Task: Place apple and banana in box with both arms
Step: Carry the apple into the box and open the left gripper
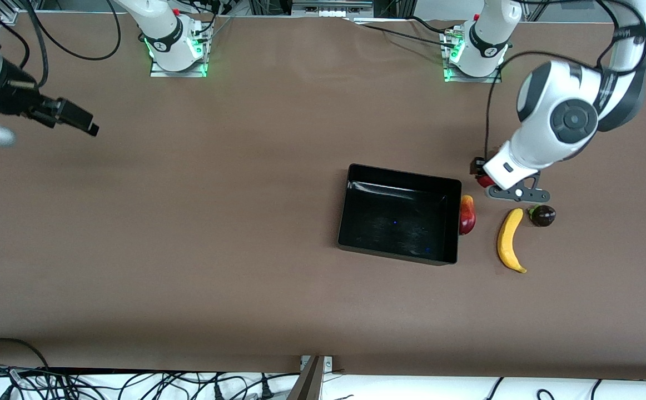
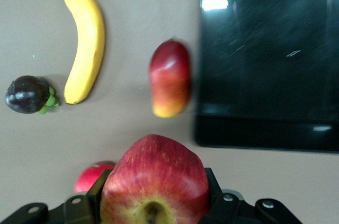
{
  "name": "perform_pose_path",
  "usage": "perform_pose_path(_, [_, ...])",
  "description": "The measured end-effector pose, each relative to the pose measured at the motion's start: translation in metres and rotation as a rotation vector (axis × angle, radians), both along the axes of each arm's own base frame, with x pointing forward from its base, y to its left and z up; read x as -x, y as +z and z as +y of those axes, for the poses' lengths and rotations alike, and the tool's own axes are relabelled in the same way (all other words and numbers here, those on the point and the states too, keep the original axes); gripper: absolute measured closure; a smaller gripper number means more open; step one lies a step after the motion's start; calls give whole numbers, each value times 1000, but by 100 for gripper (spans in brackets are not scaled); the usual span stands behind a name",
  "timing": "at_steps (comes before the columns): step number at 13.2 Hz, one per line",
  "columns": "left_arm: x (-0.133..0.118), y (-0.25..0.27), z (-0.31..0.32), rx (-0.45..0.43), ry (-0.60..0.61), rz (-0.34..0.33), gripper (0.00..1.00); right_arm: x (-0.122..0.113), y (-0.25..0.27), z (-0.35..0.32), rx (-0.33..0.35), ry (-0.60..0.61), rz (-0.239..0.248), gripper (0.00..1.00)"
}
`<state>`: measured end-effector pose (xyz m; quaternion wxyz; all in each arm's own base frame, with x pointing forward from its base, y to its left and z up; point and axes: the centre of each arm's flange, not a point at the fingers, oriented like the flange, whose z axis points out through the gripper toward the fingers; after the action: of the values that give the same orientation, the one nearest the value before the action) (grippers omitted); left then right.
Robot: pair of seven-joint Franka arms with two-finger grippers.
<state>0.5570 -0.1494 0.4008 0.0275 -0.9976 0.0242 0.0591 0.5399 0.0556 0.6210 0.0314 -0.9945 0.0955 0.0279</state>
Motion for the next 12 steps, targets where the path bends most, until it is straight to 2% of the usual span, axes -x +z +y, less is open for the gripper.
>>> perform_pose_path(1, [-1,1,-27,4,39,-8,29,3,1,3,19,23,-4,0])
perform_pose_path(3, [-7,-34,-66,27,107,-10,29,4,-3,6,56,49,2,0])
perform_pose_path(6, [-17,-117,-76,53,134,45,29,6,-9,27,93,101,7,0])
perform_pose_path(8, [-20,-159,-78,68,136,57,29,9,-9,43,99,131,4,0])
perform_pose_path(12, [-16,-207,-84,88,159,60,29,6,-14,36,100,131,14,0])
